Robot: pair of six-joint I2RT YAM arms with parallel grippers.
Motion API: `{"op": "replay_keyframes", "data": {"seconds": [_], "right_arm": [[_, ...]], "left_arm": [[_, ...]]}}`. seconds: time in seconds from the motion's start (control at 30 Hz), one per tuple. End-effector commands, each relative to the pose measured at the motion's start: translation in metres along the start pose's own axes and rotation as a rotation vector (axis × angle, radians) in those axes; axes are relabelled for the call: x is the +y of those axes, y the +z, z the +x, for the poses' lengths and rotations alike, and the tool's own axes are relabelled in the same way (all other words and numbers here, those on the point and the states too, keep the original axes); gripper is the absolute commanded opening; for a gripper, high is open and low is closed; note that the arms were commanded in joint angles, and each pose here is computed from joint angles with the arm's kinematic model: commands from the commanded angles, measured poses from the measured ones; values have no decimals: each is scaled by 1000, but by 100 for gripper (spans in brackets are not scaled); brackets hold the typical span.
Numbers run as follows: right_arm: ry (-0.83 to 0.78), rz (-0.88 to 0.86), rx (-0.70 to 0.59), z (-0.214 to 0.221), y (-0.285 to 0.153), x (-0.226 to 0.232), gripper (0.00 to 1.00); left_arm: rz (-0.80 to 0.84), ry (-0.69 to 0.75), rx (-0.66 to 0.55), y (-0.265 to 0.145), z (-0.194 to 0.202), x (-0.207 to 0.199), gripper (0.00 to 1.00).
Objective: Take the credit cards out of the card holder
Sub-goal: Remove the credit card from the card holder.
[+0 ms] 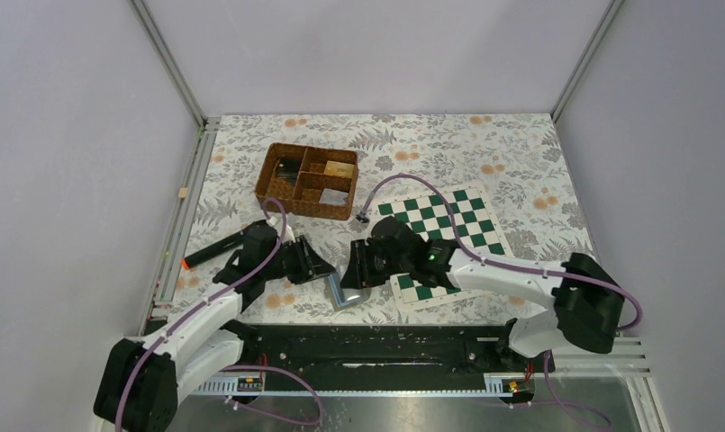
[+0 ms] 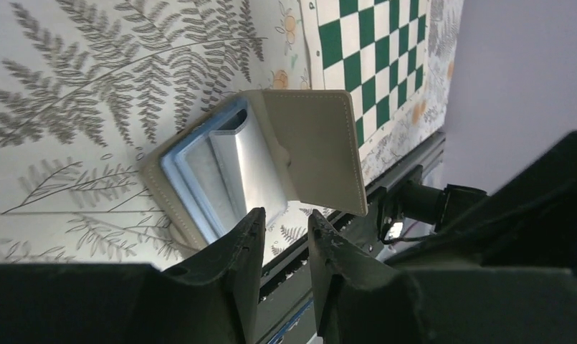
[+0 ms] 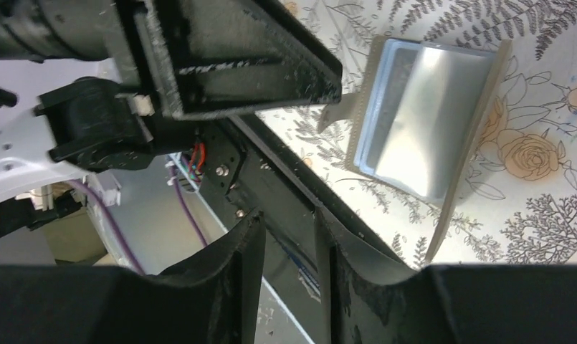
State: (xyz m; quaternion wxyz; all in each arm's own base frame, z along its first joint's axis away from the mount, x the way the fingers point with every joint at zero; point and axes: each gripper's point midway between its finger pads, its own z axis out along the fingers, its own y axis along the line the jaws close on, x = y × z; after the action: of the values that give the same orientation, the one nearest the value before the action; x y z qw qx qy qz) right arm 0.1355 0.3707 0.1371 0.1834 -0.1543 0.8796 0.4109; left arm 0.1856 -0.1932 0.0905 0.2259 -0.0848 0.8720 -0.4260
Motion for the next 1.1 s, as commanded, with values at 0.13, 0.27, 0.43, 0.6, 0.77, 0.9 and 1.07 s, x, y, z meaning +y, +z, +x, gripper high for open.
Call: {"op": "replay_keyframes", "data": {"seconds": [0.13, 0.27, 0.43, 0.6, 0.77, 0.9, 1.07], "right_arm": [[-42, 112, -81, -19, 28, -22, 37], [-80, 163, -61, -16, 39, -39, 48], [-103, 275, -36, -12, 46, -64, 70], [-135, 392, -32, -9, 46, -87, 79], [-141, 416, -17, -3, 53, -94, 83], [-159, 441, -10, 2, 57, -97, 83], [-172, 499, -13, 2, 55, -105, 70]], "left_arm": [[70, 47, 24, 16, 3, -8, 25], [-45, 26, 13, 11, 9, 15, 22], [-109, 4, -14, 8, 11, 30, 20], [-134, -50, 14, 13, 23, 44, 17], [-157, -54, 28, 14, 30, 54, 16], [-157, -60, 16, 13, 28, 53, 15], [-76, -46, -32, 7, 16, 28, 16]]}}
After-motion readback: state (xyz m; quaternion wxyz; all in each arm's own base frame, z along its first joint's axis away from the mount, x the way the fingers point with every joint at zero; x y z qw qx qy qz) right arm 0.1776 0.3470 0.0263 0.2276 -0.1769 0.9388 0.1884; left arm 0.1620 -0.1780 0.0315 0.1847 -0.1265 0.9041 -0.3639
